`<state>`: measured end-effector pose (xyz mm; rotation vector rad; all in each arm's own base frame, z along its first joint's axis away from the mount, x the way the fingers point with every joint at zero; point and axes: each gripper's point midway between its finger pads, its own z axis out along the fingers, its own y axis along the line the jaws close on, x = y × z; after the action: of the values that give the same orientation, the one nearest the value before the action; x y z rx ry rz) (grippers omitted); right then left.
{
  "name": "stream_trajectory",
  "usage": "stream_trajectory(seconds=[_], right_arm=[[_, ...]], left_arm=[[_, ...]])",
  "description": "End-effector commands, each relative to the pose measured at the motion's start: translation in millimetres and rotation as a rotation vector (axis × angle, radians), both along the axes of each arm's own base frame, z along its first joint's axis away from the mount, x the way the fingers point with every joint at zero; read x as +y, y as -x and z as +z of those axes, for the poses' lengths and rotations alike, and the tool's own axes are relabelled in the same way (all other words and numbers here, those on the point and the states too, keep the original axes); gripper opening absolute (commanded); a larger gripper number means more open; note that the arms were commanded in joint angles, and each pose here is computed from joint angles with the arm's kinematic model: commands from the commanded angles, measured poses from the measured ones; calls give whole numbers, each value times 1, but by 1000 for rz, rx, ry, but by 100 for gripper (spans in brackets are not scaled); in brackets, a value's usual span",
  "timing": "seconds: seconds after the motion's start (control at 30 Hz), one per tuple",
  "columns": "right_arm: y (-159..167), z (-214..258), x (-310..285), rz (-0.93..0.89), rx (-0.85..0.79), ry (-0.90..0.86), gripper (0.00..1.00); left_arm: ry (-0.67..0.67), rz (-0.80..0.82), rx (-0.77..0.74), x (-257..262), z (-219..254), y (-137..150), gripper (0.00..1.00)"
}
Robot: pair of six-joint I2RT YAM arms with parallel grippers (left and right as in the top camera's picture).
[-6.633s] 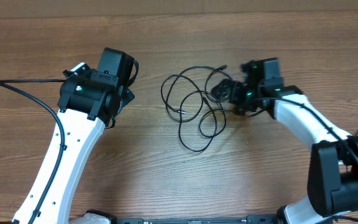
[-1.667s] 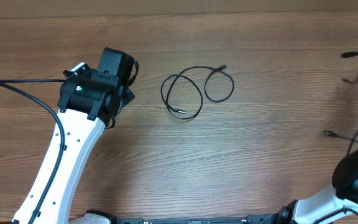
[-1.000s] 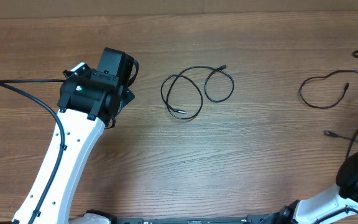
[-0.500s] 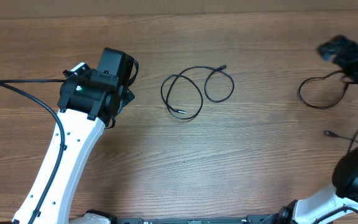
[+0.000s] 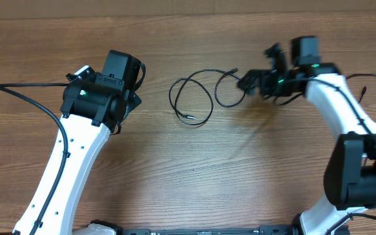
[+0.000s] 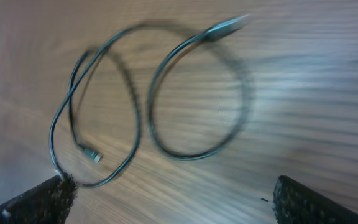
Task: Untangle cables
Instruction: 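Release the cable at right and return the right gripper to center, then grasp the last black cable at center with the right gripper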
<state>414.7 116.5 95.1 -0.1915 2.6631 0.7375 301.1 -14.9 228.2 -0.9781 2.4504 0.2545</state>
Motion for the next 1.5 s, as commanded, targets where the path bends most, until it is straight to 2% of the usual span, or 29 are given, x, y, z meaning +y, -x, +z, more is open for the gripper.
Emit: stream_trajectory(seconds=[0.0, 0.17, 0.5, 0.6, 0.83, 1.23, 1.47], right_arm=[[9, -5, 24, 65, -30, 32, 100], [26, -15, 58, 150, -27, 53, 100], [75, -18, 132, 486, -98, 84, 100], [85, -17, 147, 528, -107, 81, 100], [98, -27, 170, 590, -109, 86, 100], [90, -37, 173, 583, -138, 121, 100], [97, -51, 168, 585, -123, 124, 100]], left_arm=[[-16, 5, -21, 4, 7, -2, 100], [-16, 5, -21, 4, 7, -2, 100], [-16, 5, -22, 4, 7, -2, 100], [-16, 5, -22, 4, 7, -2, 100], [-16, 5, -22, 4, 7, -2, 100], [-16, 5, -22, 4, 7, -2, 100], [-16, 5, -22, 4, 7, -2, 100]])
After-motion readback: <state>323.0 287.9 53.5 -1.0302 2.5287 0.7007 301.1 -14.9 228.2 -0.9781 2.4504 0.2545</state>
